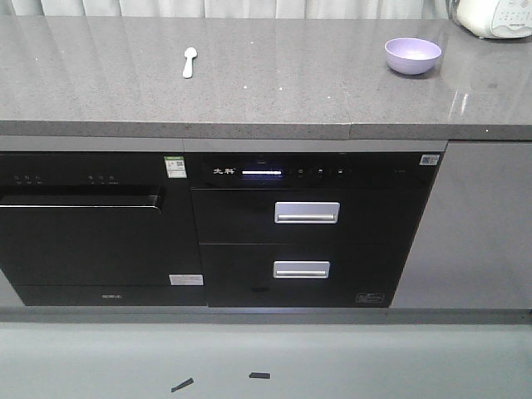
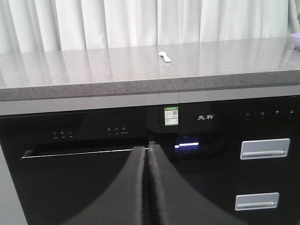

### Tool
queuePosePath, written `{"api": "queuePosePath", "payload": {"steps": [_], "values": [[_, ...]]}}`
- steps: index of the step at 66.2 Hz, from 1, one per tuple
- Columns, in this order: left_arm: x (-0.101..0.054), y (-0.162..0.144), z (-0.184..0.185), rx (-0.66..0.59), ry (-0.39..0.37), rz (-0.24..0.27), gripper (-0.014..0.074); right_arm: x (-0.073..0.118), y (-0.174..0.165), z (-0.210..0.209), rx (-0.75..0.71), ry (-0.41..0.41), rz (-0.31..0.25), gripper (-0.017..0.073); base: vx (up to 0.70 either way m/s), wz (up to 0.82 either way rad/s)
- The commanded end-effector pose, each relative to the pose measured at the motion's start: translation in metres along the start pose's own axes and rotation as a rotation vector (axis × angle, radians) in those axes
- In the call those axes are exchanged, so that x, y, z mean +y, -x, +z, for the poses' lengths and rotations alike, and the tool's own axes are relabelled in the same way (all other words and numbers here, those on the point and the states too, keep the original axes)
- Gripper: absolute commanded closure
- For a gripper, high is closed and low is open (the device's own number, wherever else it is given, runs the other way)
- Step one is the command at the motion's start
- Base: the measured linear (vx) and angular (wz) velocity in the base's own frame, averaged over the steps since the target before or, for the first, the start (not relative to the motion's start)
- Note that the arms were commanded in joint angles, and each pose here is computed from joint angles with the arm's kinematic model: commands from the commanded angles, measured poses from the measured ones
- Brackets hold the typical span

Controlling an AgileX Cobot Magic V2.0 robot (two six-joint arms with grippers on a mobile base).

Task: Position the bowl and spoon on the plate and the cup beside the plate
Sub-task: 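Drive closer to the counter edge, grippers raised and open, then approach the counter until the spoon and bowl are within reach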

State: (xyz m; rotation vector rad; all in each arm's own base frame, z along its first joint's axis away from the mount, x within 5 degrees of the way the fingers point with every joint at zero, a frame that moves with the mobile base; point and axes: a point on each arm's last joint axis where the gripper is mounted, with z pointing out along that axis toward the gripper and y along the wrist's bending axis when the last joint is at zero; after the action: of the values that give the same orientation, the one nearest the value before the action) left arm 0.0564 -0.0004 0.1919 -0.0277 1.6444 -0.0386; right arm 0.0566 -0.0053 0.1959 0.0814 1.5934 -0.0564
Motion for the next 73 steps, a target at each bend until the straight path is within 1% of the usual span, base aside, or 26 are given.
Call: {"api": "queuePosePath", "payload": {"steps": [1,73], "values": [[0.0,-0.0021,0.0003,-0.065,-0.004,-0.011,0.0599,0.0004,0.0021,-0.0003,-0.073,0.003,-0.01,0.0564,0.05,0.0],[0.0,-0.0021,0.0003,-0.065,-0.004,-0.011,0.0599,0.0004,0.0021,-0.0003,-0.073,0.003,-0.01,0.0564,0.06,0.0]]}}
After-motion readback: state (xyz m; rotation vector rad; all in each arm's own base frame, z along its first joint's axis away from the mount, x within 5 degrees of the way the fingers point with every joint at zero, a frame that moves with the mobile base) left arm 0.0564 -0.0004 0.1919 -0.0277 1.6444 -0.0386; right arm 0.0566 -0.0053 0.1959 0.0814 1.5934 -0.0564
